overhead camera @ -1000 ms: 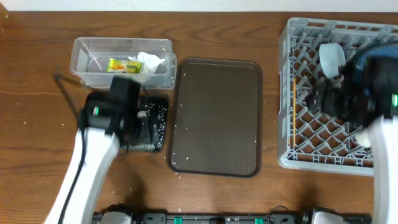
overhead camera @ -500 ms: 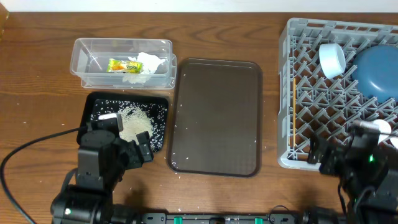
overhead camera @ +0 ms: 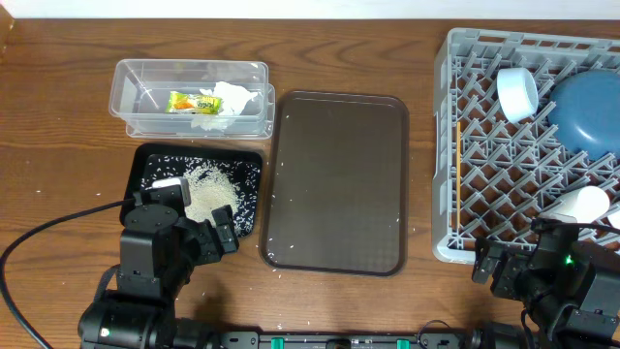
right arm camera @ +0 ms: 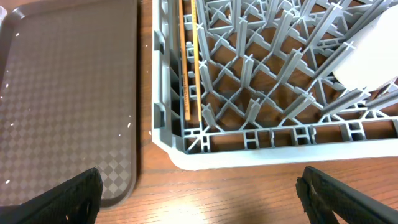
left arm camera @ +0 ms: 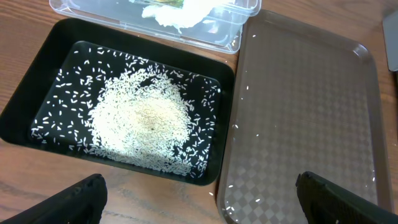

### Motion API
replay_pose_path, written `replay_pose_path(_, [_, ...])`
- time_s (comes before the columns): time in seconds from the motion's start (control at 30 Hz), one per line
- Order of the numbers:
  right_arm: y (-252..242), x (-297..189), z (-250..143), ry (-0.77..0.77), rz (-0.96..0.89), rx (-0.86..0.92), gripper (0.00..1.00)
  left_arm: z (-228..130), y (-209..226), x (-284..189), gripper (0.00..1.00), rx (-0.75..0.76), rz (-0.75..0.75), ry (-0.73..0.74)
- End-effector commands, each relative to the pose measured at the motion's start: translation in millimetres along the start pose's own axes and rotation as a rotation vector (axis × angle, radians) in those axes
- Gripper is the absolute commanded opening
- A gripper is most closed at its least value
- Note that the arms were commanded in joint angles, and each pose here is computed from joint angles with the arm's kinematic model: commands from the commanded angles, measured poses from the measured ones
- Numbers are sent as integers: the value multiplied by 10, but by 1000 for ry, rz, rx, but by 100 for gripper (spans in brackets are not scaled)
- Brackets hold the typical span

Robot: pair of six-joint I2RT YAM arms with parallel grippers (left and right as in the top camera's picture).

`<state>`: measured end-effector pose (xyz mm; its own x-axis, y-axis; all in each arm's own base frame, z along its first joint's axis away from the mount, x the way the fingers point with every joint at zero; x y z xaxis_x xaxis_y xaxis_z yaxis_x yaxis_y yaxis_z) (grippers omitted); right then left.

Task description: Sort waste into correct bins and load items into the dishwasher rack

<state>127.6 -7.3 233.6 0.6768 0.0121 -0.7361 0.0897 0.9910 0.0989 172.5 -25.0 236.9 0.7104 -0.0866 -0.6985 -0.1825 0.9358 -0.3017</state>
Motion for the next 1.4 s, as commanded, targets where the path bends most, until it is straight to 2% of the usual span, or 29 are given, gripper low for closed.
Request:
replay_pose_path(0.0, [9, 7, -11, 3, 4, -3, 99, -16, 8, 27, 100, -7, 7, 6])
replay_pose_path(0.8, [14, -23, -16, -16, 5, -5, 99, -16, 9, 27, 100, -7, 7, 6])
replay_pose_path(1.27, [83, -155, -40, -99, 35, -51, 99, -16, 8, 27, 100, -7, 7, 6])
replay_pose_path(1.37, [25, -184, -25, -143, -22, -100, 99, -16, 8, 27, 100, -7, 7, 6])
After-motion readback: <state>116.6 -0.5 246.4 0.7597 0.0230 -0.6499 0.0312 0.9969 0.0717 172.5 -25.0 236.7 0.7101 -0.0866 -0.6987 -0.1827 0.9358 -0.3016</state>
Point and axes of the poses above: each gripper's point midway between its finger pads, its own x axis out along the fingers, its own y axis along the line the jaws close on, z = x × y, the point moved 5 cm from there along -x, back along the fingers, and after that the axes turned 6 degrees about -x, right-handed, at the moved point
